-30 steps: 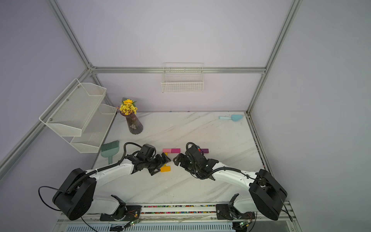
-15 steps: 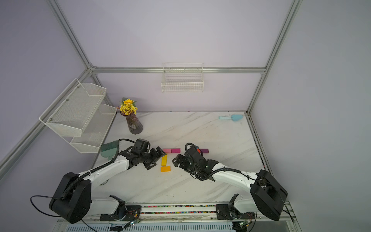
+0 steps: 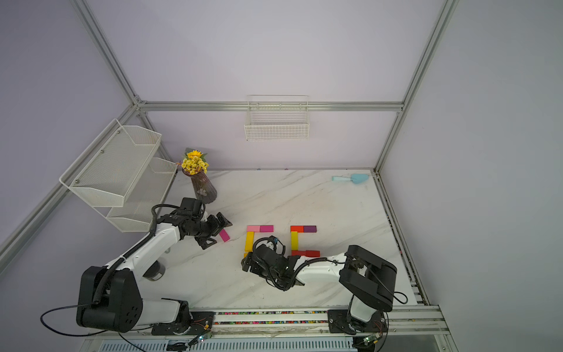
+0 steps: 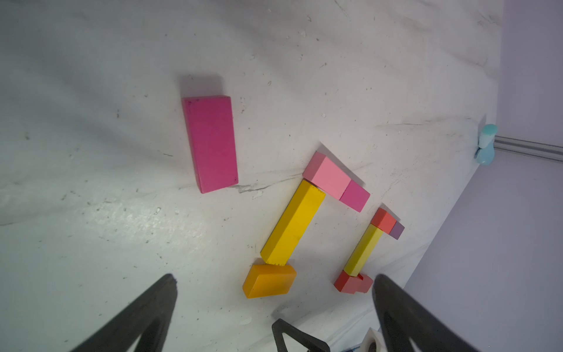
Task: Assemble the letter c with building blocks
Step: Assemble the building block at the center of the board.
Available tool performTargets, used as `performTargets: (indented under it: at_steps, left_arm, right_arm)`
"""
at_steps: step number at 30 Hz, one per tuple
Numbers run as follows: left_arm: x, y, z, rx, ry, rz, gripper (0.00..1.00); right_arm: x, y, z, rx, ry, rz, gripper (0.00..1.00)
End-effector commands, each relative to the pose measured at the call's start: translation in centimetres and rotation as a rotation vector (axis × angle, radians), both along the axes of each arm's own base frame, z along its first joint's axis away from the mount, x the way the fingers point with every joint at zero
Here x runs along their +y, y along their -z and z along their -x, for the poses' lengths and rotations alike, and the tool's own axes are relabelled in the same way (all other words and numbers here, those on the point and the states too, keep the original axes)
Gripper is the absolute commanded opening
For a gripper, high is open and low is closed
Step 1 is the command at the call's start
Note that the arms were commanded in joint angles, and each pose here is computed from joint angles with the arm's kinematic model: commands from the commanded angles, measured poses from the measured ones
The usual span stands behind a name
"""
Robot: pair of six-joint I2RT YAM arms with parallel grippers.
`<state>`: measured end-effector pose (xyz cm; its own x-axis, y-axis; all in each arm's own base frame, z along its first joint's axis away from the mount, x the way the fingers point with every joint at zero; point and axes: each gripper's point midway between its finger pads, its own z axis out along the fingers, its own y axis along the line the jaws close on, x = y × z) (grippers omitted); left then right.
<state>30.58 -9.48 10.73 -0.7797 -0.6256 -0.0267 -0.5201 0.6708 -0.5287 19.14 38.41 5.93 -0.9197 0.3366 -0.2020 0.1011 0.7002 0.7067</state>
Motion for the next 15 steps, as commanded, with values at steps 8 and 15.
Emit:
performTargets:
  at_steps: [8, 15]
  left_arm:
    - [0.8, -0.3, 0.8, 0.023, 0.046, 0.038, 1.00]
    - [0.9, 0.1, 0.9, 0.030, 0.058, 0.059, 1.00]
  right_arm:
    - [4.0, 0.8, -0.8, -0.006, 0.135, -0.146, 0.95]
    - [3.9, 0.8, -1.4, -0.032, 0.180, -0.127, 0.95]
